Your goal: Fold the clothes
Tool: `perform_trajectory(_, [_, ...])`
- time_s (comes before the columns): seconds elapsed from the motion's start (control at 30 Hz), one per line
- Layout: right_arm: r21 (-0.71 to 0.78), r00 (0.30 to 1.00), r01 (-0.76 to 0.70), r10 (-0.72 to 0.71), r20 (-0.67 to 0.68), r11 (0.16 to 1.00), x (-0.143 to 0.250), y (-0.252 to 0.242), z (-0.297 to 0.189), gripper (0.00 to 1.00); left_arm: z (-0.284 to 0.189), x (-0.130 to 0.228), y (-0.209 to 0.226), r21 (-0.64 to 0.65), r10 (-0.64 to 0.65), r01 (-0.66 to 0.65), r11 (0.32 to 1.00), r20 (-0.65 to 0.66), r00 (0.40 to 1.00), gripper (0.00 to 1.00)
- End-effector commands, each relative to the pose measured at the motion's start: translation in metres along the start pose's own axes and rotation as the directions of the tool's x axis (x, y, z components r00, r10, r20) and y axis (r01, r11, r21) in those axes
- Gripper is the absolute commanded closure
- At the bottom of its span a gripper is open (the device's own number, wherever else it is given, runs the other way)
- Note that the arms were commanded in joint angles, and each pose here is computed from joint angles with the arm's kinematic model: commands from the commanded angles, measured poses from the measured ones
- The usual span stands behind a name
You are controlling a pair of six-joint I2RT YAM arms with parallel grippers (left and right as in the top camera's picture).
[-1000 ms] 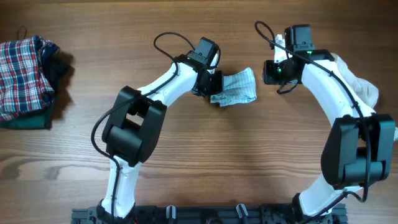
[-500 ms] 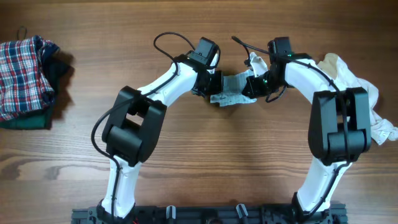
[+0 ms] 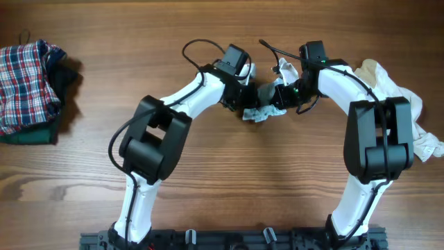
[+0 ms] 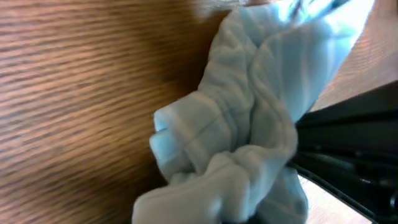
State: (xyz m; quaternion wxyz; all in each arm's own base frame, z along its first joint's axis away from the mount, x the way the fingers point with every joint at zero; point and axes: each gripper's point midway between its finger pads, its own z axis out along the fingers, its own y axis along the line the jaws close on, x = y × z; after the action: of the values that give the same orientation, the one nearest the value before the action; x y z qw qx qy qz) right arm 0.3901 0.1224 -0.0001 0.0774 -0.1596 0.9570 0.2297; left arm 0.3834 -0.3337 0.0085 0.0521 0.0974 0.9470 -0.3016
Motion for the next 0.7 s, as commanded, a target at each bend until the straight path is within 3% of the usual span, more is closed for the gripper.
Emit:
perform_trajectory(0.0, [0.035,0.995,-0.031,0.034,-0.089,0.999,0.024,-0.016,0.03,0.96,0.009,0.008,0.005,0.008,0.032,-0.032,0.999,-0.03,0.999,0.96])
perform_trajectory(0.2, [0.036,0.996,-0.028,0.031,-0.083,0.999,0.022,-0.016,0.028,0.96,-0.035,-0.025,0.036,-0.038,-0.03,0.033,0.999,0.072,0.997,0.96])
perform_trajectory(0.43, [0.037,0.997,-0.033,0.036,-0.072,0.999,0.014,-0.013,0.022,0.96,-0.037,-0.027,0.04,-0.113,0.082,-0.072,0.991,0.086,0.993,0.96])
perform_trajectory(0.53, [-0.027,0.999,0.003,-0.002,0.047,1.0,-0.022,0.014,-0.015,0.95,-0.037,-0.027,0.04,-0.112,0.082,-0.072,0.991,0.086,0.993,0.96])
perform_trajectory(0.67, [0.024,0.965,0.058,-0.062,0.254,0.998,-0.064,0.045,-0.098,0.85,-0.043,-0.028,0.036,-0.11,0.086,-0.076,0.991,0.094,0.992,0.96])
